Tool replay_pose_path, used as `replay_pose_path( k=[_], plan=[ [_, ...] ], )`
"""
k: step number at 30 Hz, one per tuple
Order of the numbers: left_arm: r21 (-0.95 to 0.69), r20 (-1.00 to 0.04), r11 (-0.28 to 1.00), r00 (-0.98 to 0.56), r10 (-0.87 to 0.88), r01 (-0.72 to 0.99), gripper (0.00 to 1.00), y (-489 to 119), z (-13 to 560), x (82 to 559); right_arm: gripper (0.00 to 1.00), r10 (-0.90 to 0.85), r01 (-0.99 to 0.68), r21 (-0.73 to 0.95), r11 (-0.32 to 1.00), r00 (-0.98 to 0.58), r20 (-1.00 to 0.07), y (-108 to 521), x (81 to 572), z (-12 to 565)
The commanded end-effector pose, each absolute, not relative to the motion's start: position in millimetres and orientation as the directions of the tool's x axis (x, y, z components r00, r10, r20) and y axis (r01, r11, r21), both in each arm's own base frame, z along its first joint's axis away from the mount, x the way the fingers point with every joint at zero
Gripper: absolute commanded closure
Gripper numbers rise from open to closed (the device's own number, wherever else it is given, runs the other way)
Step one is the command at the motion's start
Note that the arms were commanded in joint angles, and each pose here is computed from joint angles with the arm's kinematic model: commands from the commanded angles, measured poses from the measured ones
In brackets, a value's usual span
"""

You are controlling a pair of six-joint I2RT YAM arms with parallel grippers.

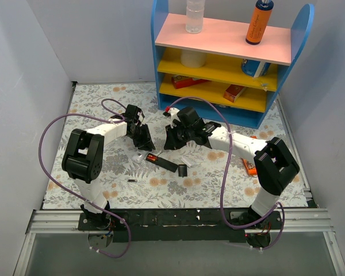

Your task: Unload the batteries from the remote control

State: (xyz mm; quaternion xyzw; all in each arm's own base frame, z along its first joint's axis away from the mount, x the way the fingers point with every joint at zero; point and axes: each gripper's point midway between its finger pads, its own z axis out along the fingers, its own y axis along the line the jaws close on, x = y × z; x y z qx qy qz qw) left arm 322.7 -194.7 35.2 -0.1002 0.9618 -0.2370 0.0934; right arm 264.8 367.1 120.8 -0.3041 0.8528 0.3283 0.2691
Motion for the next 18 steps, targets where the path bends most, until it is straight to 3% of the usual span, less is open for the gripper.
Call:
replay_pose_path(
  k=[1, 10, 18],
  plan=[
    [-0.483, -0.201, 0.869, -0.952, -0.233, -0.11, 0.77, -193, 54, 327, 0.99, -0.312, -0.715, 0.44, 0.543, -0.658, -0.685, 379, 259, 135],
    [-0.481, -0.269, 0.873, -0.935, -0.231, -0.077, 0.7, -191, 69, 329, 0.99, -0.331, -0.667, 0.416, 0.619, -0.701, -0.632, 359, 256, 108],
    [-0.441, -0.265, 0.89, -0.931, -0.252, -0.115, 0.7, -180, 77, 313, 0.99, -0.273, -0.658, 0.501, 0.562, -0.72, -0.638, 364, 248, 117]
  ],
)
